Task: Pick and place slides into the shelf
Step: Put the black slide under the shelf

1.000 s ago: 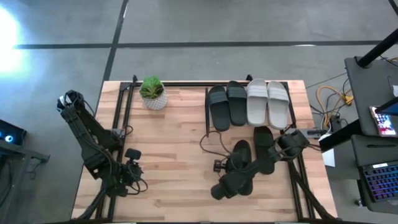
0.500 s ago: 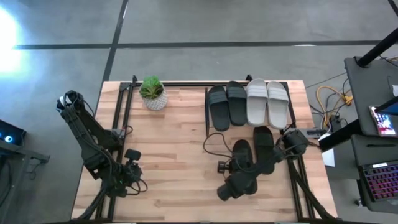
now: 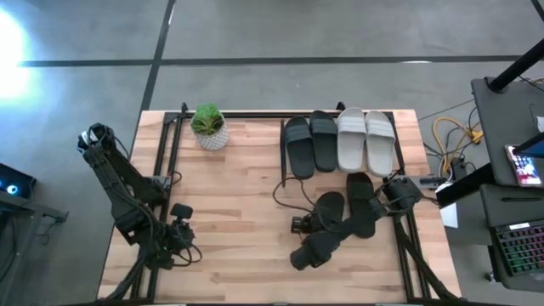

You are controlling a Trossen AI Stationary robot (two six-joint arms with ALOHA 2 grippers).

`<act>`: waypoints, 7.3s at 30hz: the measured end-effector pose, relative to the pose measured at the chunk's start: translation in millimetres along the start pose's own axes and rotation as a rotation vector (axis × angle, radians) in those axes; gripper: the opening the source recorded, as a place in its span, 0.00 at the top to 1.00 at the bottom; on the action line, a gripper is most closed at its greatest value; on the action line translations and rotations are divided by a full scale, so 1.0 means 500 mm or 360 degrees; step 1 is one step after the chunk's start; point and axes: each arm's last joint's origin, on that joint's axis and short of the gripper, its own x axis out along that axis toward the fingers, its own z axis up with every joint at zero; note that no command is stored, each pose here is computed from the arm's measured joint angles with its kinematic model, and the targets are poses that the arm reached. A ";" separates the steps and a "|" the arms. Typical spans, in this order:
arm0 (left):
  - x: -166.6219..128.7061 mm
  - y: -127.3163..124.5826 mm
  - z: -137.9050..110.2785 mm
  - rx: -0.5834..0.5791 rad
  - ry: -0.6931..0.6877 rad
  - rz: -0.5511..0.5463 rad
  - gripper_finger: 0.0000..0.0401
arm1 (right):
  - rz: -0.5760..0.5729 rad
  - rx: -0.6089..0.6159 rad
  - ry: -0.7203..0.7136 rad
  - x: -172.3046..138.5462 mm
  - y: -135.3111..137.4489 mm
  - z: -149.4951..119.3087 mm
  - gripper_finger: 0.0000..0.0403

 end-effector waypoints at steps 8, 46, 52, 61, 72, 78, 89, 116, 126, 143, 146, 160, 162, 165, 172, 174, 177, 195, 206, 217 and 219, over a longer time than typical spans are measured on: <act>0.000 -0.007 0.008 -0.0029 -0.0065 -0.0050 0.71 | -0.0226 -0.0135 0.0215 -0.038 -0.008 0.013 0.50; -0.002 -0.016 0.022 -0.0114 -0.0194 -0.0106 0.71 | 0.0293 0.0067 0.0844 -0.160 0.088 -0.183 0.98; -0.002 -0.016 0.022 -0.0114 -0.0194 -0.0107 0.71 | 0.0038 -0.0037 0.0640 -0.165 0.079 -0.138 0.98; -0.001 -0.017 0.023 -0.0115 -0.0197 -0.0109 0.71 | -0.0060 -0.0066 0.0723 -0.168 0.074 -0.130 0.98; -0.001 -0.017 0.022 -0.0115 -0.0195 -0.0107 0.71 | -0.0004 0.0021 0.0997 -0.129 0.089 -0.176 0.98; -0.001 -0.017 0.022 -0.0145 -0.0193 -0.0109 0.71 | 0.0427 0.0106 0.0919 -0.213 0.075 -0.126 0.98; -0.002 -0.018 0.024 -0.0161 -0.0203 -0.0118 0.71 | 0.1854 0.0835 -0.0178 -0.424 -0.041 -0.052 0.98; -0.011 -0.017 0.028 -0.0338 -0.0206 -0.0157 0.71 | -0.0214 -0.0641 0.1749 -0.388 -0.090 -0.116 0.98; -0.010 -0.017 0.028 -0.0510 -0.0195 -0.0164 0.71 | -0.0022 -0.0430 0.0972 -0.374 -0.161 -0.105 0.98; -0.009 -0.015 0.029 -0.0637 -0.0192 -0.0167 0.71 | 0.1687 0.0291 0.0205 -0.538 -0.157 0.035 0.98; -0.009 -0.014 0.030 -0.0638 -0.0192 -0.0166 0.71 | 0.1876 0.0312 0.0039 -0.579 -0.152 0.052 0.98; -0.009 -0.013 0.031 -0.0590 -0.0196 -0.0159 0.71 | 0.2771 -0.0271 0.0099 -0.746 -0.112 0.109 0.98; -0.009 -0.013 0.031 -0.0589 -0.0197 -0.0160 0.71 | 0.2645 -0.0277 0.0259 -0.726 -0.112 0.089 0.98; -0.009 -0.013 0.031 -0.0589 -0.0197 -0.0160 0.71 | 0.2376 -0.0180 0.0536 -0.688 -0.113 0.062 0.98; -0.009 -0.013 0.031 -0.0592 -0.0197 -0.0159 0.71 | 0.1544 0.0006 0.0843 -0.560 -0.116 0.002 0.98; -0.009 -0.013 0.031 -0.0593 -0.0197 -0.0159 0.71 | 0.1294 0.0040 0.0892 -0.525 -0.109 -0.006 0.98; -0.009 -0.013 0.031 -0.0593 -0.0197 -0.0159 0.71 | 0.0930 -0.0045 0.0994 -0.477 -0.086 -0.028 0.98; -0.003 -0.011 0.027 -0.0582 -0.0185 -0.0147 0.71 | -0.0040 -0.0215 0.0747 -0.252 0.007 -0.139 0.98; -0.003 -0.011 0.026 -0.0499 -0.0187 -0.0139 0.71 | -0.0157 -0.0348 0.0741 -0.159 0.083 -0.117 0.98; -0.003 -0.011 0.026 -0.0470 -0.0186 -0.0135 0.71 | -0.0207 -0.0250 0.0860 -0.075 0.095 -0.153 0.98; -0.003 -0.010 0.025 -0.0468 -0.0182 -0.0131 0.71 | -0.0221 -0.0220 0.0855 -0.072 0.093 -0.150 0.98</act>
